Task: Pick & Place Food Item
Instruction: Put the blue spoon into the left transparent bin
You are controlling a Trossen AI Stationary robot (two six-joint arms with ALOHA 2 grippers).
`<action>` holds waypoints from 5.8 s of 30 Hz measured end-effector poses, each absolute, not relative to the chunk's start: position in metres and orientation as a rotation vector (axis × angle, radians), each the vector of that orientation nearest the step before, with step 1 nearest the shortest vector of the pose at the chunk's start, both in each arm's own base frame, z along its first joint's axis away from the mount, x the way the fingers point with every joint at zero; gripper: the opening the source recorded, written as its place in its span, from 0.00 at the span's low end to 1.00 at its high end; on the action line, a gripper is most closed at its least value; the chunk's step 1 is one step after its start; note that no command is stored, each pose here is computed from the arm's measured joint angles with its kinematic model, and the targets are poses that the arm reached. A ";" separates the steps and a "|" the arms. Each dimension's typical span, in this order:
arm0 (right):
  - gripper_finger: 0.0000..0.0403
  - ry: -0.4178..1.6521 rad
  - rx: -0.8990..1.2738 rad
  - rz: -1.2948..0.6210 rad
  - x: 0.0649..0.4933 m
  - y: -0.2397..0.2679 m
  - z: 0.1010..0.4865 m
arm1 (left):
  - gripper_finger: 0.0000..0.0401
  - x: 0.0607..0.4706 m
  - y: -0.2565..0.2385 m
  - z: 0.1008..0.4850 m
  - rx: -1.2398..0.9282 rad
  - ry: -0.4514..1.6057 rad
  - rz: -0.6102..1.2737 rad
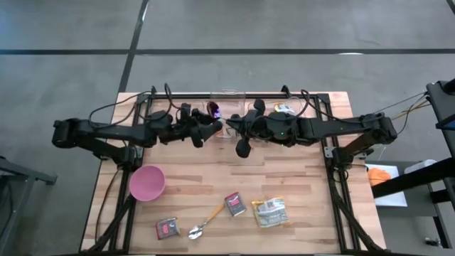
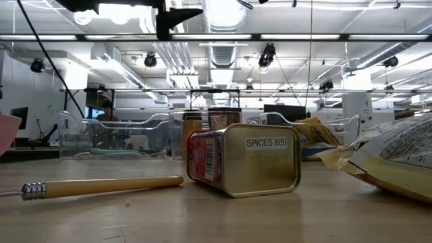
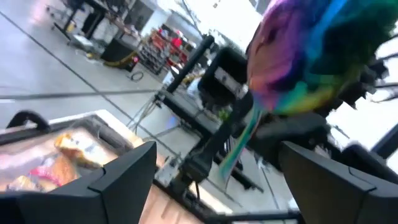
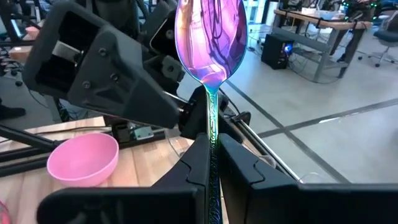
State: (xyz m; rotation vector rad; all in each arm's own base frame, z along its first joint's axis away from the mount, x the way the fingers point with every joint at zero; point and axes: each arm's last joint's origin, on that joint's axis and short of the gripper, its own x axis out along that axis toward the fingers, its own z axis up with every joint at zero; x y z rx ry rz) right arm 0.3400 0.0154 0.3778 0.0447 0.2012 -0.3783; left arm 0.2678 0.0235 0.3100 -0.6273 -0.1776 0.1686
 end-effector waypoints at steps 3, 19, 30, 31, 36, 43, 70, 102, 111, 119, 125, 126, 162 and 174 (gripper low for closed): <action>0.04 0.199 0.049 -0.389 0.340 0.015 0.378 | 0.86 0.274 0.025 0.314 -0.630 -0.190 0.187; 0.04 0.162 0.046 -0.395 0.341 0.019 0.380 | 0.83 0.291 0.026 0.327 -0.599 -0.239 0.207; 0.04 0.166 0.042 -0.380 0.341 0.021 0.378 | 0.49 0.290 0.026 0.328 -0.578 -0.247 0.197; 0.04 0.164 0.042 -0.380 0.341 0.020 0.378 | 0.45 0.290 0.026 0.328 -0.578 -0.247 0.196; 0.04 0.167 0.039 -0.379 0.341 0.021 0.377 | 0.19 0.290 0.026 0.328 -0.577 -0.245 0.188; 0.03 0.170 0.035 -0.375 0.341 0.021 0.377 | 0.02 0.290 0.025 0.329 -0.580 -0.247 0.174; 0.24 0.217 0.105 -0.337 0.340 0.022 0.370 | 0.01 0.284 0.026 0.333 -0.603 -0.242 0.182; 0.68 0.314 0.175 -0.366 0.334 0.021 0.362 | 0.01 0.166 0.076 0.335 -0.524 0.216 0.643; 0.68 0.404 0.258 -0.441 0.311 0.008 0.366 | 0.01 0.156 0.093 0.343 -0.414 0.516 0.752; 0.68 0.433 0.251 -0.457 0.286 0.005 0.377 | 0.01 0.170 0.117 0.326 -0.342 0.762 0.777; 0.68 0.458 0.252 -0.511 0.268 0.003 0.383 | 0.01 0.190 0.129 0.297 -0.341 0.959 0.750; 0.68 0.465 0.263 -0.518 0.264 0.003 0.383 | 0.01 0.192 0.131 0.292 -0.338 0.992 0.744; 0.68 0.523 0.265 -0.562 0.250 0.001 0.374 | 0.01 0.213 0.188 0.202 -0.556 1.565 0.501; 0.68 0.520 0.286 -0.551 0.250 0.005 0.374 | 0.01 0.224 0.197 0.184 -0.520 1.571 0.466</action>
